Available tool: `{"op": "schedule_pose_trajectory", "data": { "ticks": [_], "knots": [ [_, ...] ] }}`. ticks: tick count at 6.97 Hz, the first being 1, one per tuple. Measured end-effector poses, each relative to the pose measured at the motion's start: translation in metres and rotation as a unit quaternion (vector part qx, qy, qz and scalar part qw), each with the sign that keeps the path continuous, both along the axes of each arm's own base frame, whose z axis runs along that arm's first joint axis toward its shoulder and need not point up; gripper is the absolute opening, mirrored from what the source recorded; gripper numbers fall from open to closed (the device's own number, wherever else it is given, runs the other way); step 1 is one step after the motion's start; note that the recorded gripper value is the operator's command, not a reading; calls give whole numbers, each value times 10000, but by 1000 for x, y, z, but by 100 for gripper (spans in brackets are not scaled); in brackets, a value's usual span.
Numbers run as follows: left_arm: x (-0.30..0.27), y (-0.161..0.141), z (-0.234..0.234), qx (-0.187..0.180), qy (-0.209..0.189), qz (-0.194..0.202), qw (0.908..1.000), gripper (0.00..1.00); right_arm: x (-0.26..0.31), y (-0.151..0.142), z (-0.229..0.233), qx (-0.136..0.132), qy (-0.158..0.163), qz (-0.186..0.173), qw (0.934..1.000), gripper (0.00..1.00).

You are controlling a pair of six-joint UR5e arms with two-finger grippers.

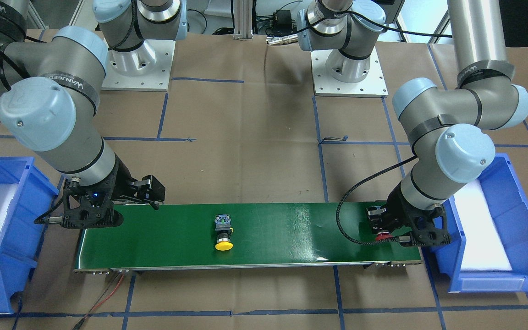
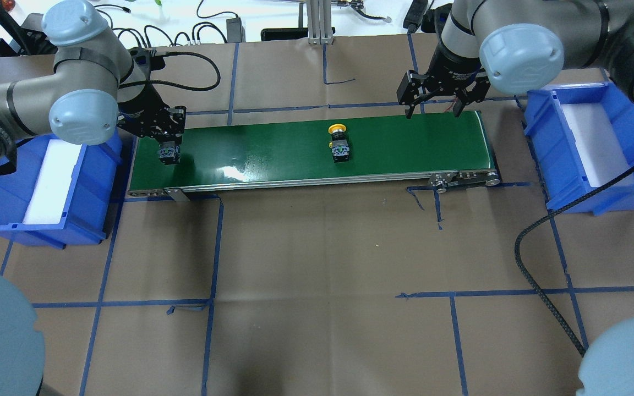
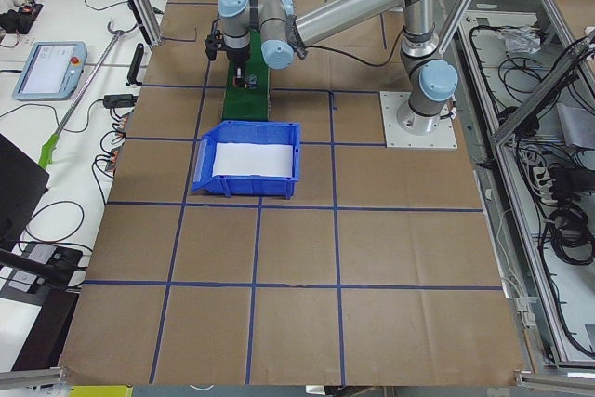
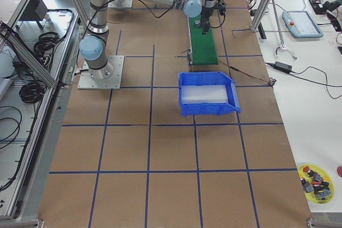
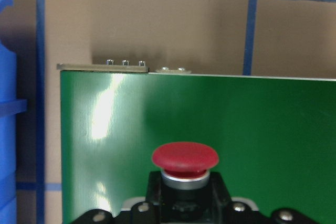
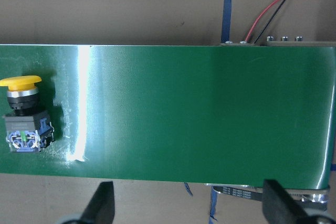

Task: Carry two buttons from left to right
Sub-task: 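Place the red button on the conveyor with the left gripper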

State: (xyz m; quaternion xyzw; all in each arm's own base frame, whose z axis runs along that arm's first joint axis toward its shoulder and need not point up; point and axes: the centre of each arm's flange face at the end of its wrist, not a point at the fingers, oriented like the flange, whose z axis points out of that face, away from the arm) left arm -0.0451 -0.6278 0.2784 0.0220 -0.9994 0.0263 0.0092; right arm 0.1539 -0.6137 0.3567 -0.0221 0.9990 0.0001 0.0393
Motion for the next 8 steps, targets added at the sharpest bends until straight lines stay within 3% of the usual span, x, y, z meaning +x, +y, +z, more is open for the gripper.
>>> {"op": "schedule_pose_trajectory", "data": {
  "ticks": [1,2,3,6,8],
  "knots": [
    [2,-4,-10,-37,-98,-51,9999,3,0,-1,-1,-2,0,-1,10000,100],
    [3,-6,-13,-65,-162,-87,9998,25,0,-3,-3,-9,-2,-4,10000,100],
    [4,-6,-13,-92,-192,-101,9997,98,-1,-5,-5,-31,-1,-6,10000,100],
    [2,-6,-3,-149,-160,-12,9998,99,0,-12,-12,-121,-4,1,9999,100],
    [0,-3,19,-93,-144,57,9998,100,1,-15,-26,4,-36,5,10000,100]
  ]
}}
